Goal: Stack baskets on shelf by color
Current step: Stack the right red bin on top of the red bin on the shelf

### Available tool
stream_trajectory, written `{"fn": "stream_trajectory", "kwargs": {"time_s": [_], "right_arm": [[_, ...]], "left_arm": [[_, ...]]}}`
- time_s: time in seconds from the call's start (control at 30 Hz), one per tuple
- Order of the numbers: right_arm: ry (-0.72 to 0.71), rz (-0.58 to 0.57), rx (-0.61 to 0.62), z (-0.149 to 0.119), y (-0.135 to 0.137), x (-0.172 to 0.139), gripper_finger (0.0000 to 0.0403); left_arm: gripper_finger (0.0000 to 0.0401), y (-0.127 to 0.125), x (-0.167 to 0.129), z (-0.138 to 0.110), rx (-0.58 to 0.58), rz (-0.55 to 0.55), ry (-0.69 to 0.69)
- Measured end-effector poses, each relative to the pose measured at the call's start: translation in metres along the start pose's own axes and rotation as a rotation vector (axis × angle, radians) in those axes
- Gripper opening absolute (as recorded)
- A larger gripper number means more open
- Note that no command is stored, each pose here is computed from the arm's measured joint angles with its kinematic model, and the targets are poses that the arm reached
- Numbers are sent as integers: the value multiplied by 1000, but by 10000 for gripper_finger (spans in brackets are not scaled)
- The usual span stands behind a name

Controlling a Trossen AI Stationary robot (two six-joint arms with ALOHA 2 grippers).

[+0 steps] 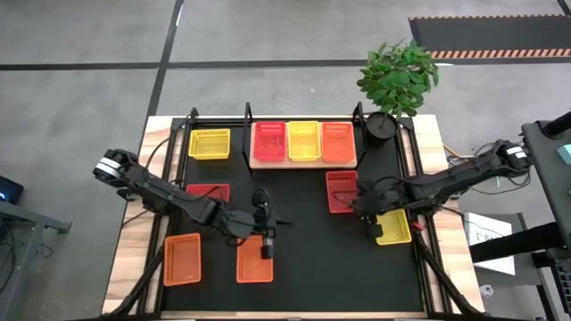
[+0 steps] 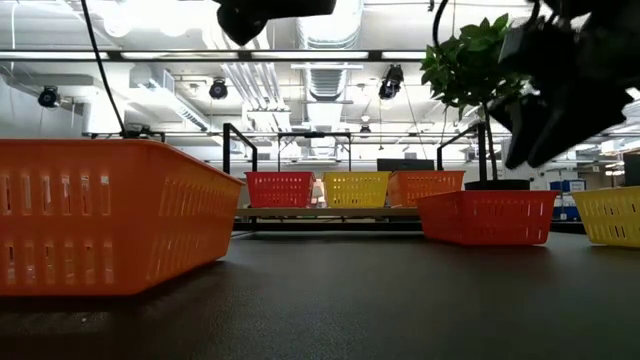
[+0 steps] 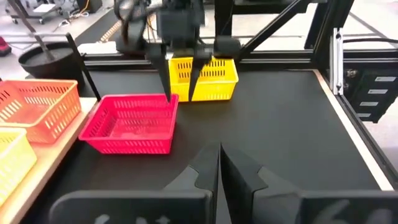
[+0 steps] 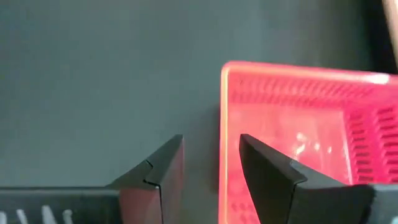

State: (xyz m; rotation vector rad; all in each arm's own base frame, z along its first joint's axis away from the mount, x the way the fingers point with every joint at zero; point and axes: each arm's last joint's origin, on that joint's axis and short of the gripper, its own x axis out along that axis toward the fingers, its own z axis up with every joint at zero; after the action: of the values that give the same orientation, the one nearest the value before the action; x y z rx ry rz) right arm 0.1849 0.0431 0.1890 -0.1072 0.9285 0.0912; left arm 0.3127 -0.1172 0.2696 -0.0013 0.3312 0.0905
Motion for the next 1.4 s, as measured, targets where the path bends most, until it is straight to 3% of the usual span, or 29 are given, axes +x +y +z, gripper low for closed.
{"fn": "stream_trajectory", "kwargs": {"time_s": [0.3,0.57,0.63,0.77,0.97,1.13,1.4], "right_arm": [[184,-14,-12,8,4,33,136],[267,-33,-45,19,6,48,39],[289,-34,-49,24,7,48,17],[305,-34,-33,38,11,43,10],[223,-23,-29,74,22,29,9],[83,-135,-35,116,25,10,9],[-44,-369,-50,173,9,1,9]], "left_arm": [[1,4,-16,13,222,-6,-49],[1,15,-43,34,431,9,-139],[1,18,-49,33,440,10,-145],[1,25,-58,17,428,9,-153],[1,38,-79,1,365,19,-277],[1,48,-96,-9,305,26,-390],[1,57,-109,-24,288,26,-421]]}}
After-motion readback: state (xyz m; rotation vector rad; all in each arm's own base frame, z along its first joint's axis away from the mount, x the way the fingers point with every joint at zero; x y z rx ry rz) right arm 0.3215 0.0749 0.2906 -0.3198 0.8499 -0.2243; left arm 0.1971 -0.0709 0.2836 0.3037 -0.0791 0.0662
